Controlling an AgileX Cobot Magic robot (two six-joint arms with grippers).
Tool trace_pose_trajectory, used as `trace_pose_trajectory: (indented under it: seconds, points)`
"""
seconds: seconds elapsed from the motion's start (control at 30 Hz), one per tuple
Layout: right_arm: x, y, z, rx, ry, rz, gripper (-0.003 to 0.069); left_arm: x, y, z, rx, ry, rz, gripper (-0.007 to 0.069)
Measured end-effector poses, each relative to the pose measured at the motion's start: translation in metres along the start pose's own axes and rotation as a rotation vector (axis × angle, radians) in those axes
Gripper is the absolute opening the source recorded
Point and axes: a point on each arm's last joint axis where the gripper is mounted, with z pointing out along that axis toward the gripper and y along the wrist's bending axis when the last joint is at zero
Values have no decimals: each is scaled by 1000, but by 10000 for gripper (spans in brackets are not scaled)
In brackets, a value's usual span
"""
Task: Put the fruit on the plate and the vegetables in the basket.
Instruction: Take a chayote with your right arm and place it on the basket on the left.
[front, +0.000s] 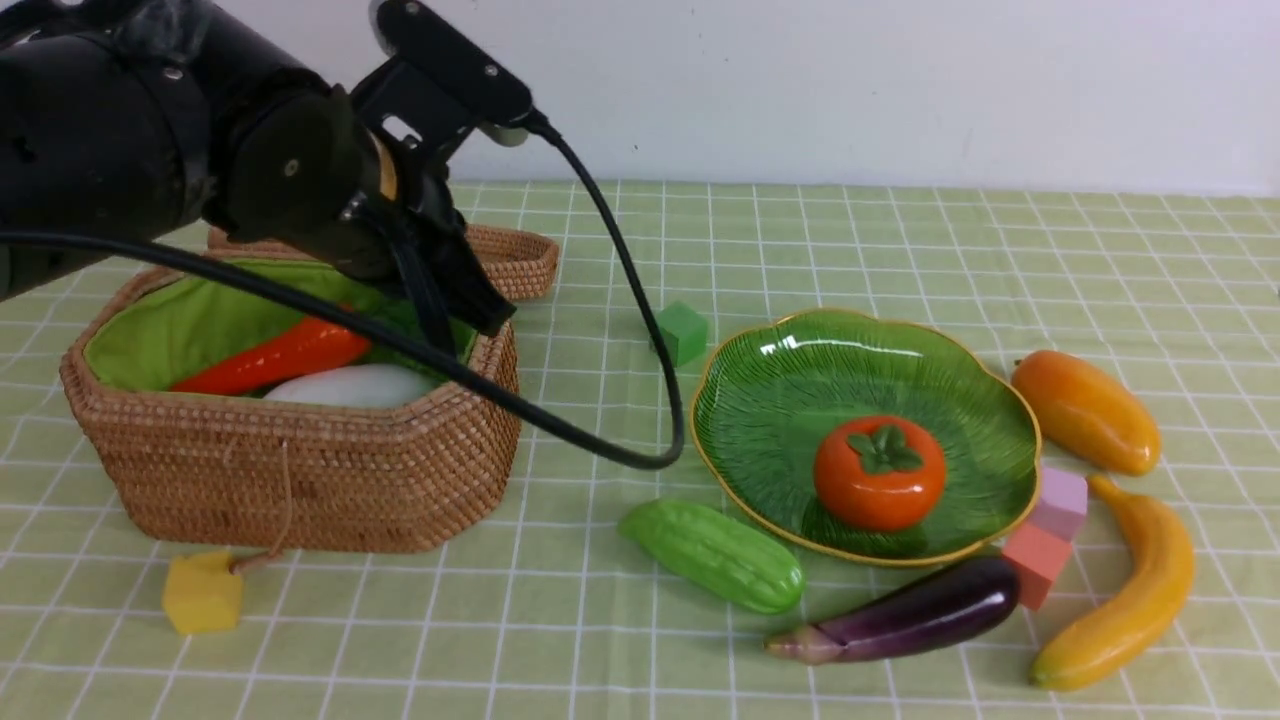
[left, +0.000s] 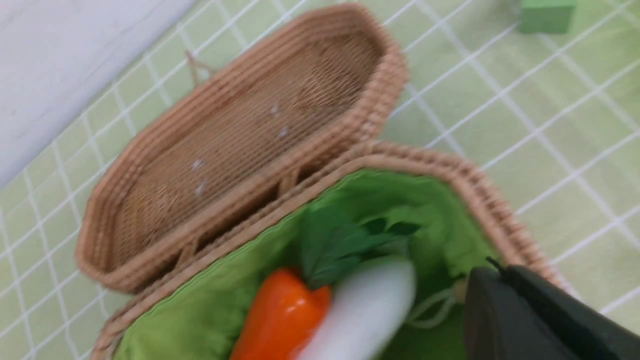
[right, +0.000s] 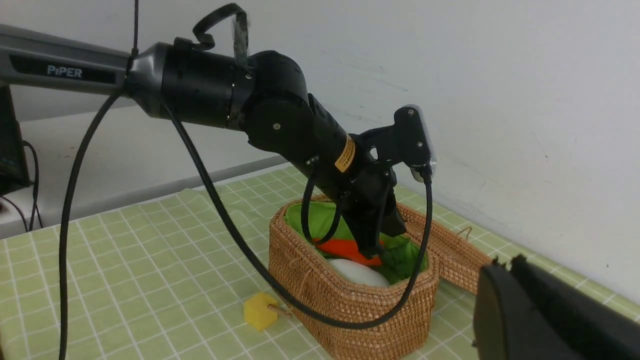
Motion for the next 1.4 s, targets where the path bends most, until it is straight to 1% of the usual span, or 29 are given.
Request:
trace_pose_trajectory:
  seconds: [0.1, 0.2, 0.37, 0.47, 0.5, 0.53, 0.57, 0.6, 0.63, 0.67, 0.73, 0.83, 0.87, 0.93, 0.97, 1.03, 1.1, 1.13, 1.2, 1.37, 1.4]
  points:
    - [0, 0, 0, 0, 0, 0, 21, -3, -6, -2, 15, -7, 8, -13]
    - [0, 0, 0, 0, 0, 0, 22, -2, -11, -3, 44, 12, -19, -13]
    - [2, 1, 0, -14, 28, 84, 22, 1, -15, -3, 87, 48, -47, -13]
    - [8, 4, 0, -40, 92, 132, 22, 1, -21, -4, 153, 46, -66, -13]
    - [9, 4, -1, -39, 100, 140, 22, 1, -22, -4, 159, 46, -57, -13]
    - [11, 5, -1, -47, 132, 158, 22, 1, -26, -5, 187, 47, -36, -13]
    - [17, 7, -2, -58, 191, 184, 22, 0, -36, -7, 243, 55, 40, -13]
    - [18, 7, -2, -59, 208, 181, 22, 0, -37, -8, 245, 54, 42, -13]
    - [21, 7, -3, -59, 242, 187, 22, 0, -44, -10, 279, 59, 101, -13]
    - [26, 8, -4, -55, 302, 196, 22, -1, -58, -14, 339, 64, 199, -13]
    - [33, 7, -7, -46, 385, 187, 22, -3, -79, -19, 421, 46, 322, -13]
    - [40, 7, -10, -41, 464, 174, 25, -6, -101, -17, 489, 14, 439, -13]
    - [40, 7, -10, -39, 469, 172, 25, -6, -103, -16, 494, 8, 463, -13]
    - [44, 7, -12, -38, 512, 163, 30, -6, -113, -4, 509, -14, 557, -9]
    - [44, 7, -12, -37, 515, 161, 30, -7, -113, -3, 509, -13, 557, -8]
    - [47, 6, -14, -29, 555, 139, 33, -6, -120, 14, 502, -35, 639, 46]
    - [50, 5, -15, -21, 588, 123, 33, -4, -124, 28, 483, -43, 704, 123]
    - [51, 5, -16, -20, 595, 120, 33, -3, -125, 31, 478, -45, 716, 132]
    - [54, 4, -18, -11, 635, 100, 33, -1, -130, 48, 454, -58, 771, 272]
    - [57, 4, -20, -16, 679, 92, 34, 6, -140, 75, 445, -56, 818, 512]
    - [57, 4, -20, -18, 681, 92, 34, 8, -141, 78, 448, -51, 828, 535]
